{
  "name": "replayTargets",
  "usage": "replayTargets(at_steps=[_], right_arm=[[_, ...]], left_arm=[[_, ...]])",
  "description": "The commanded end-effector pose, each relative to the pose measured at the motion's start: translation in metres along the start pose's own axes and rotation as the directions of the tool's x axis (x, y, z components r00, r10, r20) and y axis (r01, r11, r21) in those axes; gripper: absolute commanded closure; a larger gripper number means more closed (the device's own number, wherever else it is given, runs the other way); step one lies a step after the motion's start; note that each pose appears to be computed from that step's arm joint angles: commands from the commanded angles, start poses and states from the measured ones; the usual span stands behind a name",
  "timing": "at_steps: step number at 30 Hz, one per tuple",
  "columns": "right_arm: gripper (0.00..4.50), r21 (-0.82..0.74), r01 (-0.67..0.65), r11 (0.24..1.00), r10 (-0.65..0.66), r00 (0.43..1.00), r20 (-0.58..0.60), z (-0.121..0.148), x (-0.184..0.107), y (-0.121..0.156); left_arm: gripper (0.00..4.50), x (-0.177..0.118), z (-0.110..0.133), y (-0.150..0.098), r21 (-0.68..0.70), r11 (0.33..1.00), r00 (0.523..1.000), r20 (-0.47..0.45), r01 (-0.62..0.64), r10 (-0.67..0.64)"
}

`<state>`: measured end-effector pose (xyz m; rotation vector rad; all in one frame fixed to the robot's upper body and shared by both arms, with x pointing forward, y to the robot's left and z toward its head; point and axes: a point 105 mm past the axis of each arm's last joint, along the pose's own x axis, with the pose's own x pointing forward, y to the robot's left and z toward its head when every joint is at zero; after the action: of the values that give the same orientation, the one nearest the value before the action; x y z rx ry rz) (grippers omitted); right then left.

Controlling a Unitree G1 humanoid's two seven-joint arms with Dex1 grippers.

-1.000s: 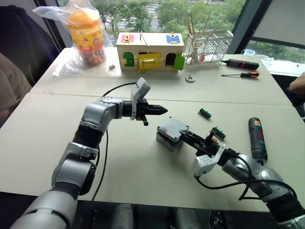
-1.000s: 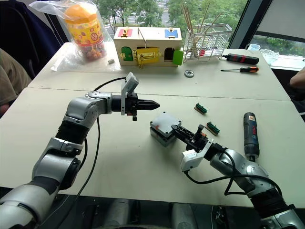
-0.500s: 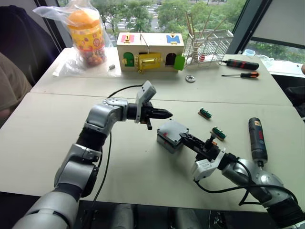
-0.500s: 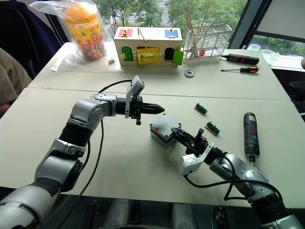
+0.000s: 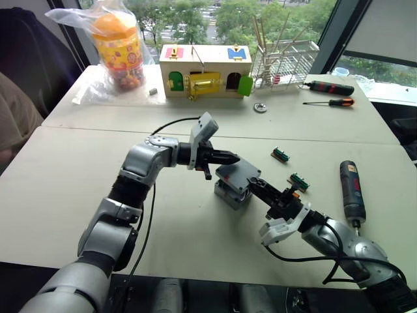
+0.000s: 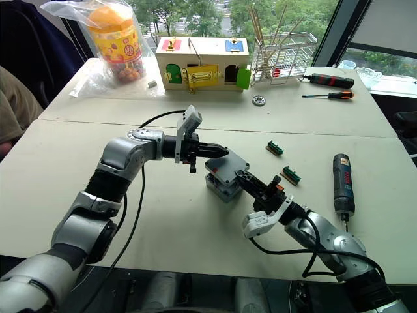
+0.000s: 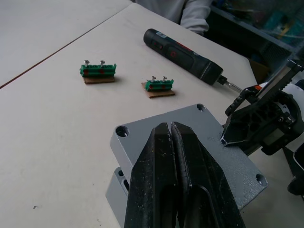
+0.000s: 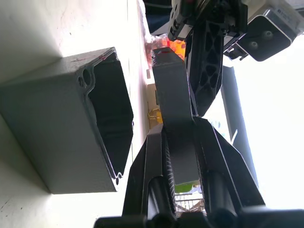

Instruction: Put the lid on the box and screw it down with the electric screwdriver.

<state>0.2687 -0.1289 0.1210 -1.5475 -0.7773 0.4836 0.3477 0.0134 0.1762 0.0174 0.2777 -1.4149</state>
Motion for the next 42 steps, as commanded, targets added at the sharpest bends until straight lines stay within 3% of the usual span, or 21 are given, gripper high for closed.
replayTargets(at_steps=[1, 18, 32, 38, 42], right_arm=[[4.42, 0.002, 0.032, 0.999, -0.032, 0.999, 0.024, 0.007, 0.000, -0.007], [4.42, 0.039, -0.061, 0.997, 0.060, 0.998, 0.021, 0.003, -0.006, 0.019], [4.42, 0.039, -0.063, 0.997, 0.062, 0.998, 0.032, 0.006, -0.003, 0.021], [4.42, 0.047, -0.077, 0.996, 0.076, 0.997, 0.024, 0.006, -0.007, 0.025], [4.42, 0.055, -0.088, 0.995, 0.087, 0.996, 0.021, 0.007, -0.009, 0.027]], left_arm=[[4.47, -0.002, 0.012, -0.002, 0.042, 0.999, 1.000, 0.030, 0.001, -0.002], [4.47, 0.002, -0.014, -0.007, 0.098, 0.995, 0.996, -0.082, 0.026, -0.018], [4.47, 0.003, -0.018, -0.008, 0.106, 0.994, 0.995, -0.095, 0.035, -0.025], [4.47, 0.006, -0.029, -0.011, 0.125, 0.991, 0.990, -0.140, 0.050, -0.033], [4.47, 0.010, -0.048, -0.007, 0.160, 0.986, 0.973, -0.229, 0.035, 0.003]])
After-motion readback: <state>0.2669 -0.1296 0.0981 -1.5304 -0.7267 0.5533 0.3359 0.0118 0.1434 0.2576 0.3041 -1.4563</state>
